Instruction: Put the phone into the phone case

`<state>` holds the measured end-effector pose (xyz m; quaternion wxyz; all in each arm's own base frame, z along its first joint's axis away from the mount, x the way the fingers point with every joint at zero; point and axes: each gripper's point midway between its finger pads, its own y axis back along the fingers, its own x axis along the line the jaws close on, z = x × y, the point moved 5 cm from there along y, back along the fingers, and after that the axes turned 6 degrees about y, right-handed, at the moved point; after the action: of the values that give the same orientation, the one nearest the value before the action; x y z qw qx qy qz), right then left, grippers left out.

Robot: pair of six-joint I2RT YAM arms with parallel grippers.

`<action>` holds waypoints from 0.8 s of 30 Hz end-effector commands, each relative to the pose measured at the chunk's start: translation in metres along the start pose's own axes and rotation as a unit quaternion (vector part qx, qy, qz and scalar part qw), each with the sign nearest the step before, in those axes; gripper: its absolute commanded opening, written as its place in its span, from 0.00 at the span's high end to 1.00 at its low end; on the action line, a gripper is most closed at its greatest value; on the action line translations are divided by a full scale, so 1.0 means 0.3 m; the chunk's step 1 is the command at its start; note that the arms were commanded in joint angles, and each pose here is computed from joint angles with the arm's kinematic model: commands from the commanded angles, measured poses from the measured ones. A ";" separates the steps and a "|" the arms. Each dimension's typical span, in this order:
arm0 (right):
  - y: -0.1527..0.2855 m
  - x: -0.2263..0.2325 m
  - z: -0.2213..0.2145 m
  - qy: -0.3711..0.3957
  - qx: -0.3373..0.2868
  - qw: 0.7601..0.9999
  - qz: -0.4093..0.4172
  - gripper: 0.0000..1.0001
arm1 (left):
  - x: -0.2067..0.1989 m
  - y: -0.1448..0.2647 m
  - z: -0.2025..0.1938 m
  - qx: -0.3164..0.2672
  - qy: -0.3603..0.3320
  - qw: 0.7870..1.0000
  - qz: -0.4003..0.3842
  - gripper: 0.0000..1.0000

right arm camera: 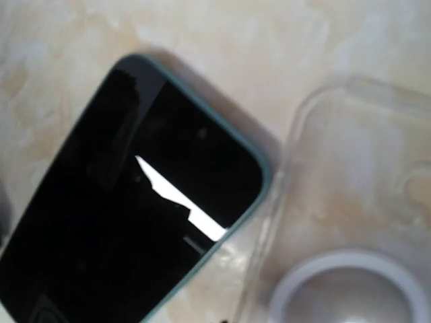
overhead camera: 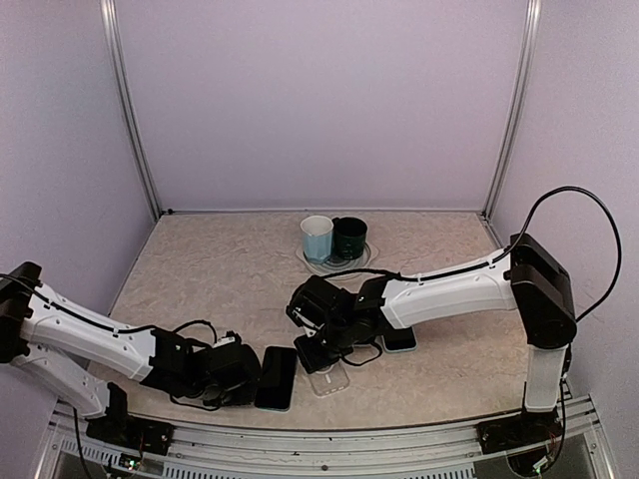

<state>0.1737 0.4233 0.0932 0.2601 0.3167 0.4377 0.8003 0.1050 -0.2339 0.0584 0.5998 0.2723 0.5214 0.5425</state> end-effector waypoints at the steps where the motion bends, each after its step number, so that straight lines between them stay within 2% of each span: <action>1: -0.013 0.047 0.003 0.001 0.000 1.000 0.029 0.98 | 0.063 -0.047 -0.050 0.025 -0.035 0.997 0.061 0.82; 9: -0.061 -0.006 -0.020 -0.011 0.027 0.999 -0.012 1.00 | 0.000 -0.039 -0.082 0.025 -0.059 0.997 0.040 0.82; 12: -0.036 -0.017 -0.008 -0.013 0.011 1.000 -0.020 0.99 | -0.061 -0.039 -0.087 0.026 -0.074 0.997 0.004 0.82; 15: -0.006 -0.018 0.017 -0.011 -0.002 1.000 -0.028 0.95 | -0.121 -0.046 -0.089 0.019 -0.088 0.996 -0.016 0.82; 19: -0.001 -0.010 0.029 -0.010 -0.003 1.000 -0.029 0.85 | -0.166 -0.042 -0.087 0.004 -0.094 0.995 -0.039 0.81; 24: -0.012 0.010 0.027 -0.006 0.000 1.000 -0.028 0.78 | -0.174 0.015 -0.051 -0.032 -0.085 0.994 -0.065 0.81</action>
<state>0.1777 0.4244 0.0828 0.2807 0.3143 0.4524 0.7860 0.0952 -0.2895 0.0609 0.6665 0.2861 0.4800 0.4935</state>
